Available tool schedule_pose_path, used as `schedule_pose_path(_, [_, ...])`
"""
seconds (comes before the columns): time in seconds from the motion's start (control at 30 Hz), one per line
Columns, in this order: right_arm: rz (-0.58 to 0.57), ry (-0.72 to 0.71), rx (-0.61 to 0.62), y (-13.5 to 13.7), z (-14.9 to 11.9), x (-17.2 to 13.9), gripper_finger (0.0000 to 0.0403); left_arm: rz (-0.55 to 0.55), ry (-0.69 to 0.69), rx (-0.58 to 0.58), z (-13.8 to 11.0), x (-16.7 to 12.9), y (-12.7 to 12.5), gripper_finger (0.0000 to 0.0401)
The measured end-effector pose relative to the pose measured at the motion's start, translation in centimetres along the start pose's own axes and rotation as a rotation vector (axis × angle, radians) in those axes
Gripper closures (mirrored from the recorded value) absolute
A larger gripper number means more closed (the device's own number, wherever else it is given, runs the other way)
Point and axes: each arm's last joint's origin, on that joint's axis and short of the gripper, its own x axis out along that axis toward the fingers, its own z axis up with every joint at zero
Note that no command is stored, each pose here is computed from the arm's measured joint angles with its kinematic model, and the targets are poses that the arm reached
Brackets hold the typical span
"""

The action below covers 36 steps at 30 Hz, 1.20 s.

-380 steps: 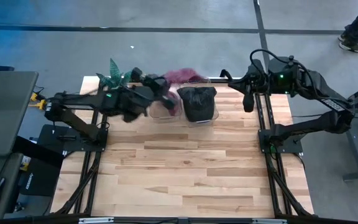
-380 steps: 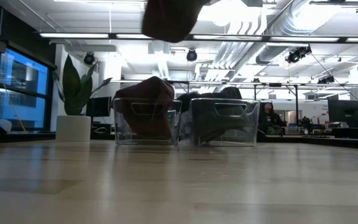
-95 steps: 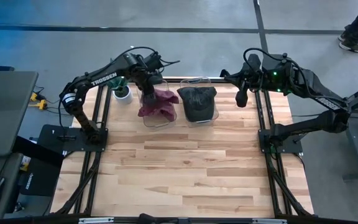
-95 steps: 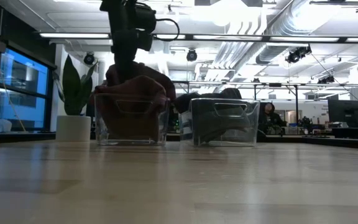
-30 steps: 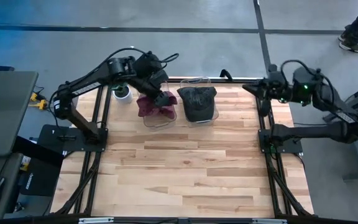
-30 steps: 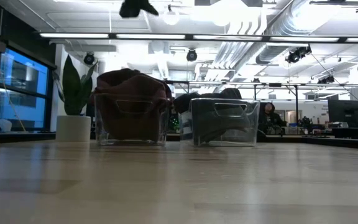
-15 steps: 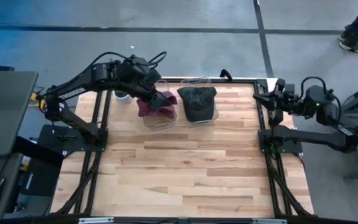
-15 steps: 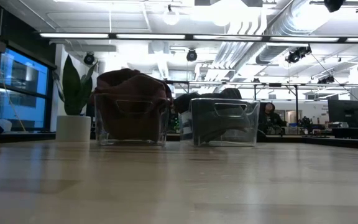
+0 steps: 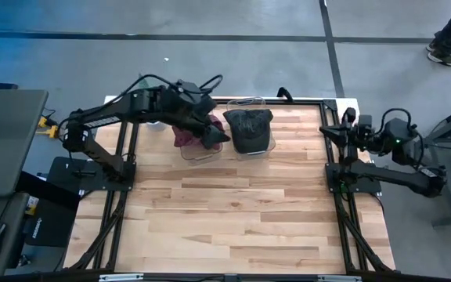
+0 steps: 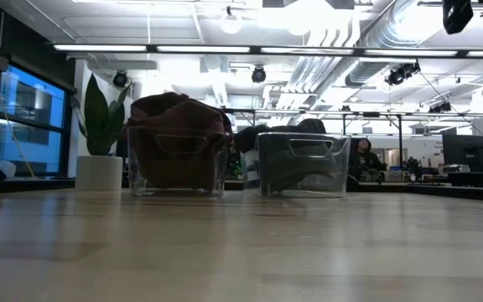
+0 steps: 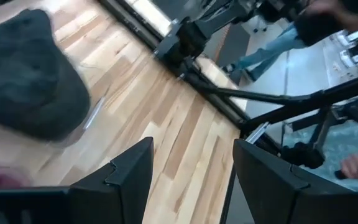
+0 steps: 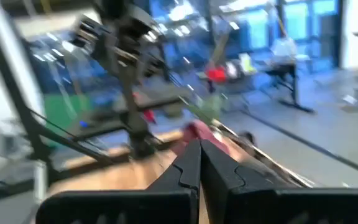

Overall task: Pick & Place hat
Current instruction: Return to Home Position

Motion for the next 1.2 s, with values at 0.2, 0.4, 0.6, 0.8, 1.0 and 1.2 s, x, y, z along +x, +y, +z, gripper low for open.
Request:
schedule_pose_path(0.2, [0.123, -0.135, 0.056, -0.3, -2.6, -0.2, 0.0403, -0.022, -0.003, 0.009, 0.0, 2.1, -0.5, 0.0188])
schedule_pose_path(0.4, [0.194, -0.199, 0.097, -0.7, -5.0, 0.8, 0.0403, -0.031, -0.038, 0.013, 0.3, 2.2, -0.6, 0.0188])
schedule_pose_path(0.6, [0.209, -0.216, 0.126, -1.1, -7.0, 1.9, 0.0403, -0.094, -0.051, 0.000, 0.6, 3.9, -1.1, 0.0188])
schedule_pose_path(0.8, [0.206, -0.206, 0.127, -1.4, -8.4, 2.5, 0.0403, -0.152, -0.043, 0.003, 0.8, 7.1, -1.2, 0.0188])
schedule_pose_path(1.0, [0.209, -0.192, 0.130, -1.5, -8.9, 2.7, 0.0403, -0.185, 0.003, -0.017, 0.5, 10.4, -0.7, 0.0188])
schedule_pose_path(1.2, [0.189, -0.120, 0.127, -1.7, -9.6, 2.9, 0.0403, -0.155, -0.012, -0.015, 0.5, 10.1, -0.6, 0.0188])
